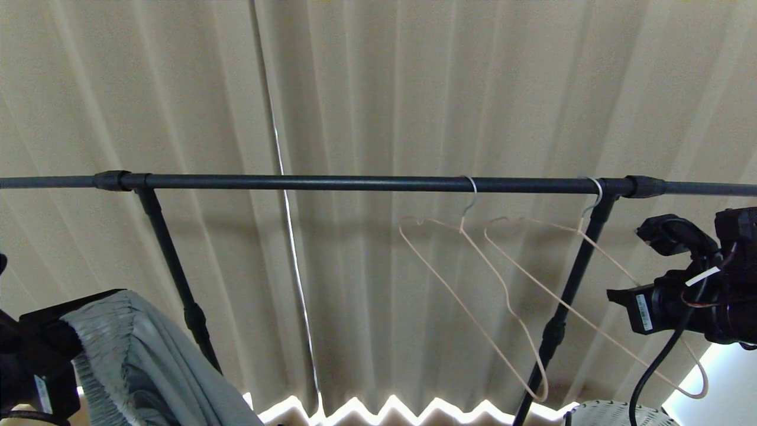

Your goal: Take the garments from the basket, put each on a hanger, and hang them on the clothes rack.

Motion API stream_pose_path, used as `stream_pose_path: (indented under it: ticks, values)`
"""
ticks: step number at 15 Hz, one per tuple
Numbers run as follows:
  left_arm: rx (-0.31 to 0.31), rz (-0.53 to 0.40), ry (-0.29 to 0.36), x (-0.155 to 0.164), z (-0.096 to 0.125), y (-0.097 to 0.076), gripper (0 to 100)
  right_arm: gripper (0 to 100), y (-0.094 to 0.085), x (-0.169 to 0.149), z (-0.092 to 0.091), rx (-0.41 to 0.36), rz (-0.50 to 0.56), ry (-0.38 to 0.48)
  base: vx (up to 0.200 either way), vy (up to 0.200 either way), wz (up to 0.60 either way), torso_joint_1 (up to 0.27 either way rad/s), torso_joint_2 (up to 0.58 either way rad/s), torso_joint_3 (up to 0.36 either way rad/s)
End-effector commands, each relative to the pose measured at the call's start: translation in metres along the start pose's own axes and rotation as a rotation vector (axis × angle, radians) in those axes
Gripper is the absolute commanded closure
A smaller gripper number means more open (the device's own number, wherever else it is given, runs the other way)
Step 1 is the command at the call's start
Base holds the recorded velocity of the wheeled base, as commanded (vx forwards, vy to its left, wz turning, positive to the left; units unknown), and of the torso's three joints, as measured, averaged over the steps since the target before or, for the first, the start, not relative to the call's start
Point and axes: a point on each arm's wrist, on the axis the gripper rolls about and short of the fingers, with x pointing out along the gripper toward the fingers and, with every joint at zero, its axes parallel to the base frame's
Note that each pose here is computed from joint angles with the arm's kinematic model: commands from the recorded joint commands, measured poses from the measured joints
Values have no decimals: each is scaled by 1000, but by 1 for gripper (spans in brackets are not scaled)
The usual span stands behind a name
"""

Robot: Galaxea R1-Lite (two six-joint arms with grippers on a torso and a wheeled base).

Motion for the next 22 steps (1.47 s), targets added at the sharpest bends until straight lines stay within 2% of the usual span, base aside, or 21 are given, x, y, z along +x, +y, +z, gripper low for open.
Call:
stream_pose_path:
  ticks: [1,6,10,12,16,22]
  values:
    - [1,-1,1,0,0,0,100,100,-1,-14,5,2,-2,-58,0,0,0,0,0,0]
    - [3,-4,10,1,-3,-1,100,100,-1,-38,8,5,-4,-140,0,0,0,0,0,0]
    - [21,-2,10,1,-3,-1,100,100,6,-57,-5,-13,24,-174,0,0,0,0,0,0]
    - [26,-2,10,1,-3,-1,100,100,12,-69,-18,-37,53,-195,-200,0,0,5,0,0]
    - [26,0,12,0,-3,-1,100,100,12,-83,-19,-40,57,-247,-200,0,0,0,1,1]
    - [26,-2,15,1,-4,-1,100,100,12,-85,-19,-40,55,-253,-200,0,0,-1,2,4]
